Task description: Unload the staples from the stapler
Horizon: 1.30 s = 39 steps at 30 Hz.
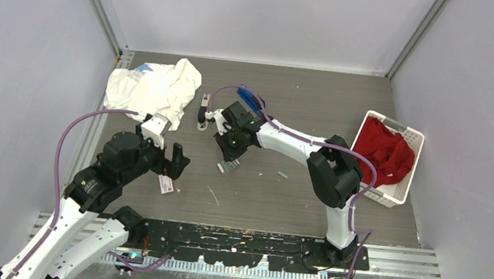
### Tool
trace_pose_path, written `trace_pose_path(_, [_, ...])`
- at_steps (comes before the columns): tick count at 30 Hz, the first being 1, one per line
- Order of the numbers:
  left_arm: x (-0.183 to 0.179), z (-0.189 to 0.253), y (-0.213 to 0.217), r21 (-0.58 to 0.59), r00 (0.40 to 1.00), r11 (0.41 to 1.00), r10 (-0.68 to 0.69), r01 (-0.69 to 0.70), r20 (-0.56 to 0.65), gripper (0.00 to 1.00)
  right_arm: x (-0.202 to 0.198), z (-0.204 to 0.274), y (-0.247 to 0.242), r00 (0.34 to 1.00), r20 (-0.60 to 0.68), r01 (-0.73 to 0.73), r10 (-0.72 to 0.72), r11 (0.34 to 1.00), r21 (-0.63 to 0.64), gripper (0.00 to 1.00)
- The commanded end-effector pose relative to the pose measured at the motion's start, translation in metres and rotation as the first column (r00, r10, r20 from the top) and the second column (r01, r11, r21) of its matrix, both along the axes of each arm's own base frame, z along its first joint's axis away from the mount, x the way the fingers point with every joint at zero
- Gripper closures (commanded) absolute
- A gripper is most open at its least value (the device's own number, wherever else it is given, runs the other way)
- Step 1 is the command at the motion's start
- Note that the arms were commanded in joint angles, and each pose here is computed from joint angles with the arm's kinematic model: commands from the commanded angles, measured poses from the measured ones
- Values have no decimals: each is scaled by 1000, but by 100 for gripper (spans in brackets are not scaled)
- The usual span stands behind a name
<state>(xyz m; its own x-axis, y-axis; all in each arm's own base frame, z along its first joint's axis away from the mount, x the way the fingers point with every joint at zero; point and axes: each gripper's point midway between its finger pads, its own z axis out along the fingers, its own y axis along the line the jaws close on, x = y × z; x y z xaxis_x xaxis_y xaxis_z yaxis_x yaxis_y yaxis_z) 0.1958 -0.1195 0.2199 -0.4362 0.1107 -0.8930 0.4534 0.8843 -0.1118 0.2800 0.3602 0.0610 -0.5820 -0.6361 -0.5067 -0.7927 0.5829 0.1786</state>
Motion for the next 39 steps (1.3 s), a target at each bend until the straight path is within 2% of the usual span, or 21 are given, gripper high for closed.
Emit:
trace_pose_path(1, [5,16,-5,-34,998,999,-18,20,66,7,11,12,11,999,47,10,-11,1000,27,74])
trace_pose_path(28, [5,16,-6,-38,997,999,-22,25,67,7,13,-1,6,999,48,15,-14,1000,-13,72])
trace_pose_path(39, [4,18,-5,-42,997,999,-21,24,71,7,17,15,21,998,62,-24,21,999,45,67])
